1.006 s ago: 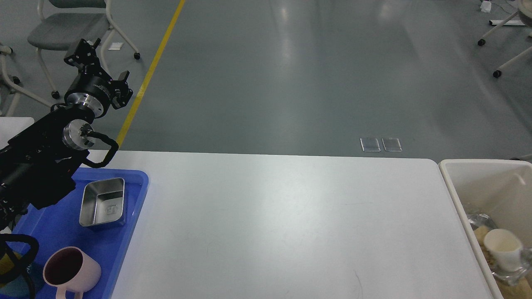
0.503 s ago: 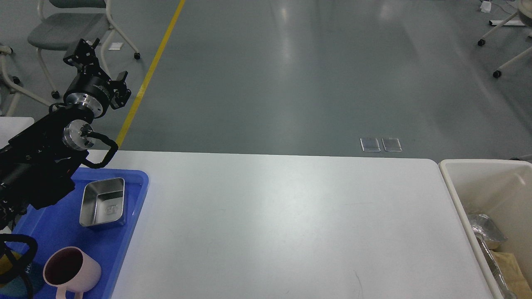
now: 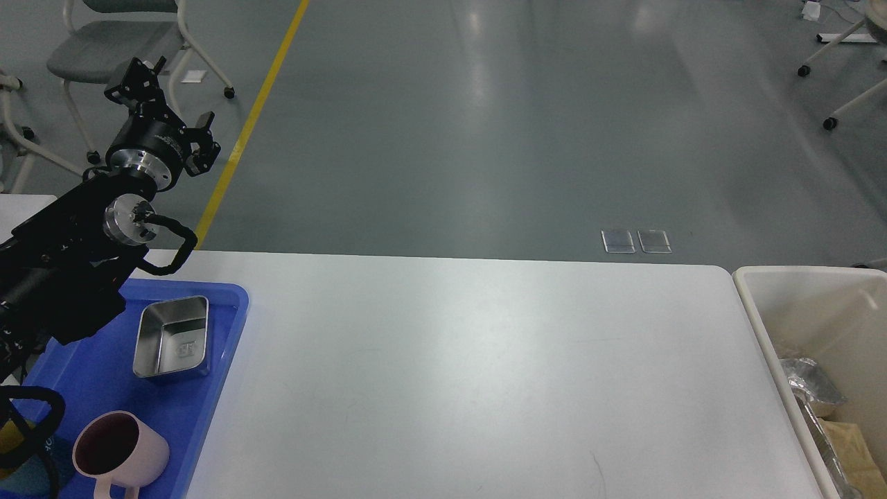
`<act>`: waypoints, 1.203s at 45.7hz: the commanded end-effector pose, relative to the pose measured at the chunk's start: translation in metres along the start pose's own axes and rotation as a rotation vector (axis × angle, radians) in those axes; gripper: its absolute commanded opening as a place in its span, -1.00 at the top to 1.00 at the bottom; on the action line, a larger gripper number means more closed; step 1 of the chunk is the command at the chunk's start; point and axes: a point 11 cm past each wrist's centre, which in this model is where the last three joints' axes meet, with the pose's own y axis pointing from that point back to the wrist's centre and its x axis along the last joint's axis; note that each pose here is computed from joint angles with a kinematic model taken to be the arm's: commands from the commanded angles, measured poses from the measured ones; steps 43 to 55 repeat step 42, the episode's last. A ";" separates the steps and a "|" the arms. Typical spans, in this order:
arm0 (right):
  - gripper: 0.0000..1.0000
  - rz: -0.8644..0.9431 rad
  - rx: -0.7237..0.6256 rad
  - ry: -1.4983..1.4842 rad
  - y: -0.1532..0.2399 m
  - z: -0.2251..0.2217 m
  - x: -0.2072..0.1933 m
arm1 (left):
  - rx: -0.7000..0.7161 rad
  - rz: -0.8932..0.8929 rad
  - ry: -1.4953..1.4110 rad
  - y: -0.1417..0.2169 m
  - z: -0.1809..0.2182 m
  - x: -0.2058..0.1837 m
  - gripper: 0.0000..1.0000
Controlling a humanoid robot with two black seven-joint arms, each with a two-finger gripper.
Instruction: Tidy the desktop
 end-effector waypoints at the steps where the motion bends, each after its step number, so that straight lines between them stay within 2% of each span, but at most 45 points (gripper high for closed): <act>1: -1.00 -0.074 0.063 -0.049 -0.010 -0.035 -0.050 | -0.018 -0.002 0.043 -0.002 0.004 -0.004 -0.93; 10: -1.00 -0.192 0.162 -0.182 -0.012 -0.098 -0.133 | -0.045 -0.002 0.130 -0.004 0.006 -0.011 -0.93; 24: -1.00 -0.318 0.166 -0.576 0.007 -0.135 -0.230 | -0.064 -0.069 0.272 -0.007 -0.003 -0.038 -0.93; 33: -1.00 -0.343 0.142 -0.824 0.015 -0.143 -0.254 | -0.102 -0.046 0.412 -0.001 -0.007 -0.023 -0.93; 36: -1.00 -0.346 0.135 -0.890 0.016 -0.144 -0.258 | -0.113 -0.075 0.462 -0.001 -0.010 -0.030 -0.93; 55: -1.00 -0.374 0.127 -0.928 0.020 -0.142 -0.267 | -0.112 -0.081 0.498 0.001 -0.017 -0.030 -0.93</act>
